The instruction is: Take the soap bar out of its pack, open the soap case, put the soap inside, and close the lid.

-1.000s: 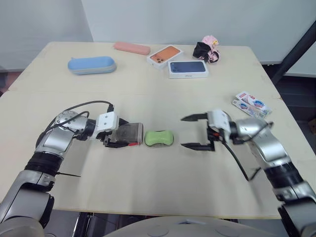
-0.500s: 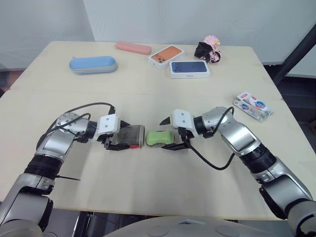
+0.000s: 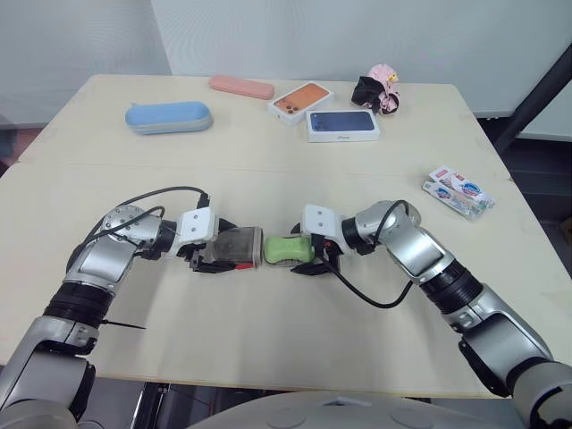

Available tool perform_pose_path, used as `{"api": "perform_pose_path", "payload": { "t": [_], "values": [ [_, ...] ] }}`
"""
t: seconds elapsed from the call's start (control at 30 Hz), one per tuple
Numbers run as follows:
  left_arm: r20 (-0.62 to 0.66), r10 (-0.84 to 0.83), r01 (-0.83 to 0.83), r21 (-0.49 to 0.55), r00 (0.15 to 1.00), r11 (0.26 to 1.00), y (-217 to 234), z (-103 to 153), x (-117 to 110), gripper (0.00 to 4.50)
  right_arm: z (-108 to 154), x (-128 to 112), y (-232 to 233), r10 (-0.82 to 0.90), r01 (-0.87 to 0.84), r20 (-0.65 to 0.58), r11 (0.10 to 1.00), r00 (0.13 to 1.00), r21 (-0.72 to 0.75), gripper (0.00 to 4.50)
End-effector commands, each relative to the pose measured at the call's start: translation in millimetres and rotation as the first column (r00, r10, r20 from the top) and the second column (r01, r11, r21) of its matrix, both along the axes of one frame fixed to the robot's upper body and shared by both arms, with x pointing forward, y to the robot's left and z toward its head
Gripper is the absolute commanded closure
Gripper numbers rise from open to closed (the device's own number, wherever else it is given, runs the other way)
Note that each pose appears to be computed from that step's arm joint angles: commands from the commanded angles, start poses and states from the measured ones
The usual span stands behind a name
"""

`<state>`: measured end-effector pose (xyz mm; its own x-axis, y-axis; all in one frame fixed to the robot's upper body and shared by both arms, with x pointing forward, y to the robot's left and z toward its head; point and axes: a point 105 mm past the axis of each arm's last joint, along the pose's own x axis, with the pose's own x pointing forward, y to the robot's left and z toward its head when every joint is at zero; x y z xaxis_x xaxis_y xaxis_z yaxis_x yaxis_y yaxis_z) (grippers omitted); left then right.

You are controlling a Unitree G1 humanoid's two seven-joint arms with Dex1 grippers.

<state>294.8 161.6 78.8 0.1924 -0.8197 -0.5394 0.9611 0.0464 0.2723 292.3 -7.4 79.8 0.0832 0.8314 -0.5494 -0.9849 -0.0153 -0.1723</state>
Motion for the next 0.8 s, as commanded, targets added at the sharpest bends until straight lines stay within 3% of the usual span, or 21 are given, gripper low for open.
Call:
{"api": "perform_pose_path", "payload": {
  "t": [0.03, 0.2, 0.5, 0.8],
  "values": [
    [0.04, 0.007, -0.006, -0.02, 0.999, 1.0, 2.9, 11.3, 1.7, 1.02, 0.7, 3.1, -0.3, -0.004, 0.004, 0.019, 1.0, 1.0, -0.014, 0.54],
    [0.04, 0.01, -0.01, -0.019, 0.999, 1.0, 3.4, 11.0, 1.8, 1.02, -0.9, 1.5, -3.5, 0.013, -0.012, 0.027, 1.0, 1.0, -0.028, 1.94],
    [0.039, 0.005, -0.003, -0.05, 0.999, 0.999, -2.5, 13.6, 1.0, 1.02, 22.5, 4.7, -7.5, 0.057, -0.053, 0.103, 0.998, 0.993, -0.038, 1.94],
    [0.047, -0.011, 0.015, -0.082, 0.999, 0.997, -14.7, 17.2, 1.9, 1.02, 37.5, 5.1, -4.9, 0.054, -0.048, 0.098, 0.997, 0.994, -0.064, 1.94]
  ]
}}
